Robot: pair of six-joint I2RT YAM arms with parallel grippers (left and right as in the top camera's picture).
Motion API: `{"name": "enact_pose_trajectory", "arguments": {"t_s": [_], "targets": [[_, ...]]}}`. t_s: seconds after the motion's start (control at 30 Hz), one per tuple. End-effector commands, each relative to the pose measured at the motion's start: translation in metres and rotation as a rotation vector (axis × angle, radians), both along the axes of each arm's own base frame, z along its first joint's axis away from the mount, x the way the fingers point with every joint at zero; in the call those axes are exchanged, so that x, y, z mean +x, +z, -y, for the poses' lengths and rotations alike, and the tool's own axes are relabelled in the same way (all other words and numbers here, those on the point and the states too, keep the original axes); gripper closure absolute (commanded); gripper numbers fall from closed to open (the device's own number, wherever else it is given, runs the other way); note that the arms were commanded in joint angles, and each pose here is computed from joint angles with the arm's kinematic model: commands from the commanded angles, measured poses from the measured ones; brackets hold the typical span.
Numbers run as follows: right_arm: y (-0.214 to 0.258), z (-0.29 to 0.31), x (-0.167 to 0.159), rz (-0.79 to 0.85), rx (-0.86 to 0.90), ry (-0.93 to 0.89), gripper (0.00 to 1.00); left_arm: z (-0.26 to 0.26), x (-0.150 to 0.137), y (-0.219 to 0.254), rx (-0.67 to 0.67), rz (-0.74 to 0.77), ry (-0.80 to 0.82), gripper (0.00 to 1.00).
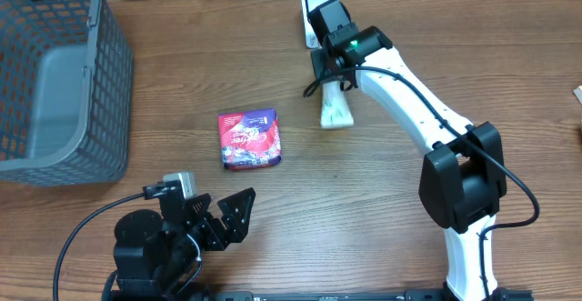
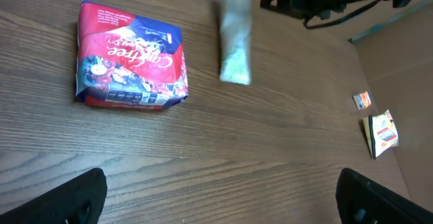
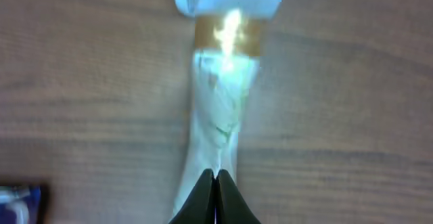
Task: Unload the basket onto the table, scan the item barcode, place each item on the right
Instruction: 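Hold the white tube up in front of the white scanner, then carry the tube off to the right side of the table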
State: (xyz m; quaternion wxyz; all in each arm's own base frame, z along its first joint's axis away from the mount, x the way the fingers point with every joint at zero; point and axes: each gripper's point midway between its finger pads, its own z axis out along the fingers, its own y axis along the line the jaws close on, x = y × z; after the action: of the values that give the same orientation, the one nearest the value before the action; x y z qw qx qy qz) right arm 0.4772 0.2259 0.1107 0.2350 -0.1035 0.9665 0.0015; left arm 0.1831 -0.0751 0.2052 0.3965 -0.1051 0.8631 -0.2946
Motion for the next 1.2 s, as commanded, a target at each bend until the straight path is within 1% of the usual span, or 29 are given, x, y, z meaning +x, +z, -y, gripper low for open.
{"name": "enact_pose_trajectory", "arguments": {"t_s": [0.0,0.07,0.13,0.17,0.2,0.23,0.27,0.3,0.33,0.37,0.4,0.53,0.7,0.77,0.8,0.87,0.93,1.03,1.1,1.13,1.17], "targets": [[-0.003,-0.002,-0.030,-0.121,0.027,0.048,0.96,0.000,0.000,0.004,-0.012,0.007,0.004,0.00],[-0.014,0.002,-0.044,-0.184,0.014,0.052,0.96,0.000,0.000,0.004,-0.012,0.007,0.004,0.00],[-0.022,0.004,-0.047,-0.198,0.007,0.051,0.96,0.000,0.000,0.004,-0.012,0.007,0.004,0.00],[-0.024,0.003,-0.046,-0.194,0.010,0.051,0.89,0.000,0.000,0.004,-0.012,0.007,0.004,0.00],[-0.024,0.002,-0.044,-0.187,0.013,0.052,0.79,0.000,0.000,0.004,-0.012,0.007,0.004,0.00],[-0.024,0.000,-0.042,-0.176,0.021,0.053,0.63,0.000,0.000,0.004,-0.012,0.007,0.004,0.00],[-0.023,-0.002,-0.039,-0.164,0.031,0.055,0.51,0.000,0.000,0.004,-0.012,0.007,0.004,0.00],[-0.021,-0.005,-0.035,-0.146,0.042,0.057,0.35,0.000,0.000,0.004,-0.012,0.007,0.004,0.00],[-0.019,-0.007,-0.030,-0.125,0.053,0.058,0.21,0.000,0.000,0.004,-0.012,0.007,0.004,0.00],[-0.017,-0.010,-0.026,-0.108,0.065,0.052,0.16,0.000,0.000,0.004,-0.012,0.007,0.003,0.00],[-0.016,-0.012,-0.023,-0.092,0.078,0.044,0.14,0.000,0.000,0.004,-0.012,0.007,0.004,0.00],[-0.017,-0.019,-0.002,-0.021,0.111,0.003,0.14,0.000,0.000,0.004,-0.012,0.007,0.003,0.00],[-0.041,-0.026,0.011,-0.008,0.128,-0.013,0.16,0.000,0.000,0.004,-0.012,0.007,0.004,0.00],[-0.065,-0.024,0.014,-0.031,0.135,-0.093,0.23,0.000,0.000,0.004,-0.012,0.007,0.004,0.00],[-0.071,-0.021,0.015,-0.035,0.129,-0.127,0.26,0.000,0.000,0.004,-0.012,0.007,0.004,0.00],[-0.085,-0.014,0.016,-0.039,0.100,-0.186,0.28,0.000,0.000,0.004,-0.012,0.007,0.004,0.00],[-0.091,-0.008,0.017,-0.033,0.069,-0.199,0.32,0.000,0.000,0.004,-0.012,0.007,0.004,0.00],[-0.099,-0.002,0.018,-0.040,0.049,-0.211,0.33,0.000,0.000,0.004,-0.012,0.007,0.003,0.00],[-0.104,-0.001,0.016,-0.054,0.043,-0.211,0.43,0.000,0.000,0.004,-0.012,0.007,0.004,0.00],[-0.106,0.000,0.014,-0.064,0.036,-0.211,0.63,0.000,0.000,0.004,-0.012,0.007,0.004,0.00],[-0.106,0.000,0.014,-0.064,0.036,-0.211,0.68,0.000,0.000,0.004,-0.012,0.007,0.004,0.00]]}}
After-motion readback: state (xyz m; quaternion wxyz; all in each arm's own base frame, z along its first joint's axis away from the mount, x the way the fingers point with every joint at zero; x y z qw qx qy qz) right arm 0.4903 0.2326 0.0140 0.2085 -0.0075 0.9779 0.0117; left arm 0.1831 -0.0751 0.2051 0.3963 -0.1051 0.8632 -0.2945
